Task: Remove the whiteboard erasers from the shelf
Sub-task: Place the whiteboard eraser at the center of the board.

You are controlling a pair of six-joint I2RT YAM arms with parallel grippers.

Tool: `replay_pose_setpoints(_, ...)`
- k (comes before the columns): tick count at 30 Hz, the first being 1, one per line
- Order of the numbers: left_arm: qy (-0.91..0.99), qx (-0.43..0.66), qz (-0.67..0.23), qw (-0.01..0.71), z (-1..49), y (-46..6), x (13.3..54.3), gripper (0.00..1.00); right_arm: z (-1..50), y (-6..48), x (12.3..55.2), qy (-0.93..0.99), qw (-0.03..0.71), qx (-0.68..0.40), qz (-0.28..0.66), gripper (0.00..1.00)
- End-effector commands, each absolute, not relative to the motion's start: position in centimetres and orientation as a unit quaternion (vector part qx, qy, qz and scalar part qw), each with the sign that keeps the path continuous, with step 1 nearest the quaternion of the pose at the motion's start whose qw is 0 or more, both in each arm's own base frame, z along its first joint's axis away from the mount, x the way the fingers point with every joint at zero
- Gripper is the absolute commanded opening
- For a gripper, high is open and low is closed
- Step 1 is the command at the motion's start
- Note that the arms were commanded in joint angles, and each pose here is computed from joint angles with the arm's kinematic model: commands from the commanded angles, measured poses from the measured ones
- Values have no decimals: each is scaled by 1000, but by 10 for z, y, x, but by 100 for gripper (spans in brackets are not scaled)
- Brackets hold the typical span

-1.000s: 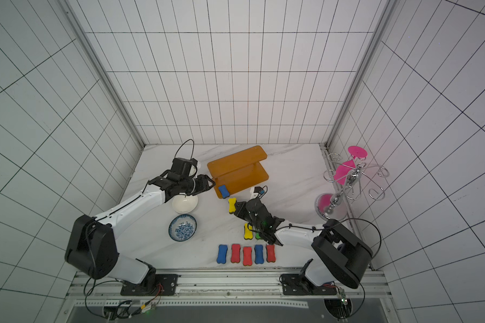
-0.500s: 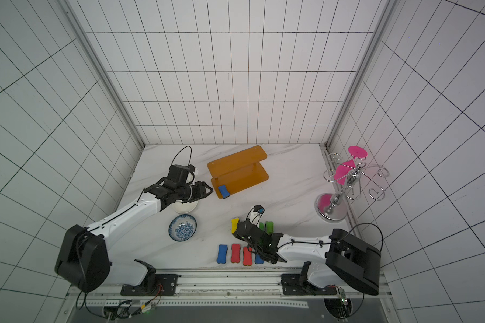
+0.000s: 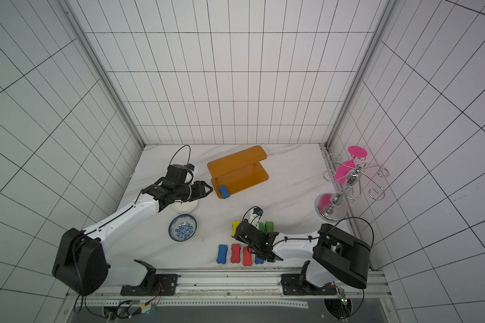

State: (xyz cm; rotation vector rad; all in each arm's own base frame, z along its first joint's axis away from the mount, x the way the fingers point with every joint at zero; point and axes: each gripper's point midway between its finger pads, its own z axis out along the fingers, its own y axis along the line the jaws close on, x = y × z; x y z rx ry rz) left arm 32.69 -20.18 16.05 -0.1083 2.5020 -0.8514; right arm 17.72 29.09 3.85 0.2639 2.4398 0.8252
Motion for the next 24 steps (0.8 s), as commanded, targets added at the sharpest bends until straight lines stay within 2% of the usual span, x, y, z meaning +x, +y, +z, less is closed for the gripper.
replay_pose_setpoints(1, 910, -33, -317, 263, 171, -201, 331, 57, 40, 290, 179, 906, 273, 98, 307, 0)
replay_pose_setpoints(24, 906, -37, -326, 266, 178, -207, 331, 57, 44, 289, 170, 914, 255, 59, 309, 0)
